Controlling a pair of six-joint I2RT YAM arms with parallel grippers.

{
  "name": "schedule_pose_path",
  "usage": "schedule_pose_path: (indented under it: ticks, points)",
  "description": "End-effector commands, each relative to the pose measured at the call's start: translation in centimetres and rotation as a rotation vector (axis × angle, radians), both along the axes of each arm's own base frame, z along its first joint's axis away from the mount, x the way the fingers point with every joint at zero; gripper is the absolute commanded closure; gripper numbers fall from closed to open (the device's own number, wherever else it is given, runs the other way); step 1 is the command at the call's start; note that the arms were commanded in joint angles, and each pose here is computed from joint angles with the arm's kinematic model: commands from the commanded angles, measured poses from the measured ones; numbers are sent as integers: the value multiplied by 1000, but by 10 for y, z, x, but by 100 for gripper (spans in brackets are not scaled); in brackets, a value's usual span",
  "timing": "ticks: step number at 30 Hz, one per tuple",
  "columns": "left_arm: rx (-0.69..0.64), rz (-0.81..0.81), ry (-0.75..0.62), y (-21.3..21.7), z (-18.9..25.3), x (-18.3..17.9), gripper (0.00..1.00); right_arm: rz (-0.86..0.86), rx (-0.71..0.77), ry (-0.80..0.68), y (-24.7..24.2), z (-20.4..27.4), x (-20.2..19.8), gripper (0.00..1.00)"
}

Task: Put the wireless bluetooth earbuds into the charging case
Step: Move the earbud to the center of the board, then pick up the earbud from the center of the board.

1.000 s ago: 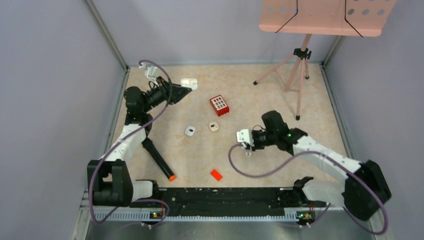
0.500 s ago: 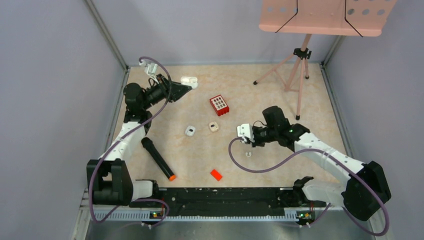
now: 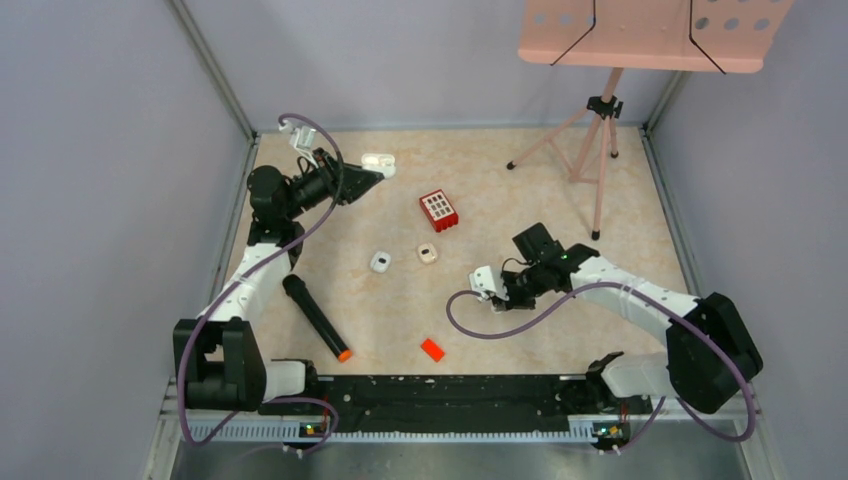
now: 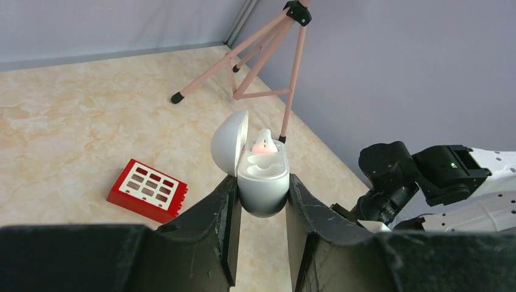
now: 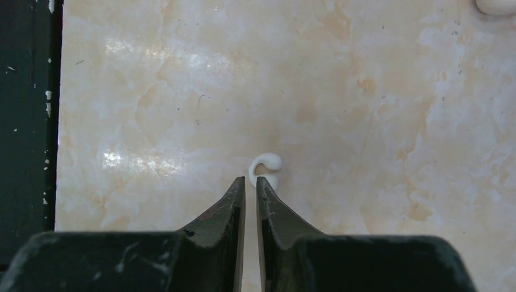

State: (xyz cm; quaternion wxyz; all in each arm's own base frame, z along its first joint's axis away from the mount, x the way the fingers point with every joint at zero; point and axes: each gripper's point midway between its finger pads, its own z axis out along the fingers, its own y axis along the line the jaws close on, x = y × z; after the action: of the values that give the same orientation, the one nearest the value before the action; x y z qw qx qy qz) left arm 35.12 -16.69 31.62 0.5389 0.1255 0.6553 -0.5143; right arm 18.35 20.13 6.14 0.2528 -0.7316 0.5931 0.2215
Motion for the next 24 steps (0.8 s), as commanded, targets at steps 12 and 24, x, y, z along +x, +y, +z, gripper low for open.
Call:
schedule_pose_path:
  ticks: [12,24]
  points:
    - [21,3,-72,2,17,-3,100,75,-40,-68,3,-20,6,86]
    - [25,3,-63,2,16,-2,100,114,-40,-67,9,-27,3,85]
